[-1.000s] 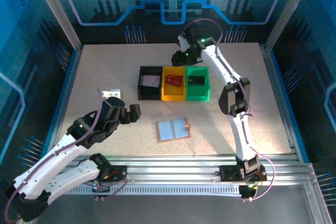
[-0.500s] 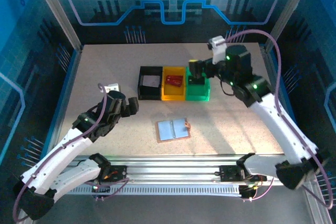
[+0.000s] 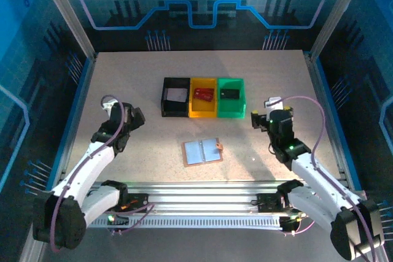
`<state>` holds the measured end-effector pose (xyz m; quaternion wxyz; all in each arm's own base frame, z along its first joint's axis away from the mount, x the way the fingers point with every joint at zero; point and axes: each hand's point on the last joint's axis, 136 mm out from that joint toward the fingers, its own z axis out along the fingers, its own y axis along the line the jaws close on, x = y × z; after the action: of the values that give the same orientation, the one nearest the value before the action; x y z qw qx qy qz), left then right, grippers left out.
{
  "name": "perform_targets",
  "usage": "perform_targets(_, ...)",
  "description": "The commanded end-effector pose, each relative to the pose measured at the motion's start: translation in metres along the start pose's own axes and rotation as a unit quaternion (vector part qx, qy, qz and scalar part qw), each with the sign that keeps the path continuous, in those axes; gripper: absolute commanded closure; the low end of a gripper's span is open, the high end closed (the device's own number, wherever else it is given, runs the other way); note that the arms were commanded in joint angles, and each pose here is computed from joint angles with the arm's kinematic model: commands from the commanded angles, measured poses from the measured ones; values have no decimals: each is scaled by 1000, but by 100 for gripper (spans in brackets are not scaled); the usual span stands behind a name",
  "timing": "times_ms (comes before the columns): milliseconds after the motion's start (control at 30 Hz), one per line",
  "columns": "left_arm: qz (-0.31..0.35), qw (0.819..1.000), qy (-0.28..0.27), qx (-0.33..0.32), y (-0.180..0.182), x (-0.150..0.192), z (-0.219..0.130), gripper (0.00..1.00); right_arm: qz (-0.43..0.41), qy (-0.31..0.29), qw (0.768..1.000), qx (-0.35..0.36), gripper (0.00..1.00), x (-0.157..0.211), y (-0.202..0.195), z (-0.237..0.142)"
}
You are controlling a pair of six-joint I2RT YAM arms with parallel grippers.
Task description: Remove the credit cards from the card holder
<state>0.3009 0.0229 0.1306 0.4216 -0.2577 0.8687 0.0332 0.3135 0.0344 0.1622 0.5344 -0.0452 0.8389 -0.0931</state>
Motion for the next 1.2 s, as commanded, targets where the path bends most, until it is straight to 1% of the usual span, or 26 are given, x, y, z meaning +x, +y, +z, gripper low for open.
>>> perform_targets(0,12,996,-77,49,-18,-25,16,1,12,-84,995,51,0,-32,-20,13)
perform_targets(33,22,996,-68,52,-19,-23,23,1,21,-76,995,62,0,-26,-23,21)
perform_targets(100,38,995,-70,64,-30,-31,32,1,41,-76,994,65,0,-17,-24,31)
perform_targets(133,57,992,-76,81,-39,-34,35,1,40,-89,994,54,0,-17,-20,36)
perform_targets(167,66,990,-83,92,-44,-36,36,1,37,-96,993,53,0,-15,-19,40)
perform_targets(200,74,987,-101,99,-46,-39,37,1,42,-104,992,60,0,-13,-21,45)
perform_targets(233,78,985,-117,96,-44,-39,40,1,45,-107,991,63,0,-9,-22,50)
perform_targets(300,83,985,-125,80,-35,-29,51,1,46,-97,991,77,0,-1,-25,60)
perform_targets(333,81,985,-129,77,-31,-23,56,1,42,-101,992,68,0,1,-22,63)
perform_targets(400,73,984,-146,77,-29,-24,58,1,36,-102,992,59,0,7,-17,71)
perform_targets(467,97,979,-155,86,-36,-28,62,1,32,-116,991,55,0,7,-15,76)
perform_targets(500,107,979,-151,86,-38,-29,65,1,24,-99,994,34,0,10,-7,81)
perform_targets(567,128,972,-168,106,-45,-31,66,1,35,-86,996,13,0,12,-9,89)
perform_targets(600,127,969,-178,113,-45,-29,70,1,42,-69,997,-18,0,20,-3,93)
perform_targets(633,121,970,-184,105,-41,-27,74,1,45,-72,996,-8,0,24,-6,99)
perform_targets(667,119,970,-184,107,-41,-24,78,1,49,-87,995,1,0,18,-9,98)
perform_targets(733,131,968,-185,110,-45,-21,87,1,54,-51,997,-3,0,26,-9,104)
perform_targets(767,125,971,-168,111,-44,-19,87,1,55,-62,997,-4,0,23,-11,103)
perform_targets(833,120,970,-176,115,-42,-21,88,0,62,-55,997,-6,0,25,-12,104)
perform_targets(867,119,972,-169,114,-42,-19,88,1,60,-61,996,-4,0,24,-13,103)
perform_targets(1167,121,970,-174,115,-42,-20,87,1,58,-59,997,-5,0,24,-12,103)
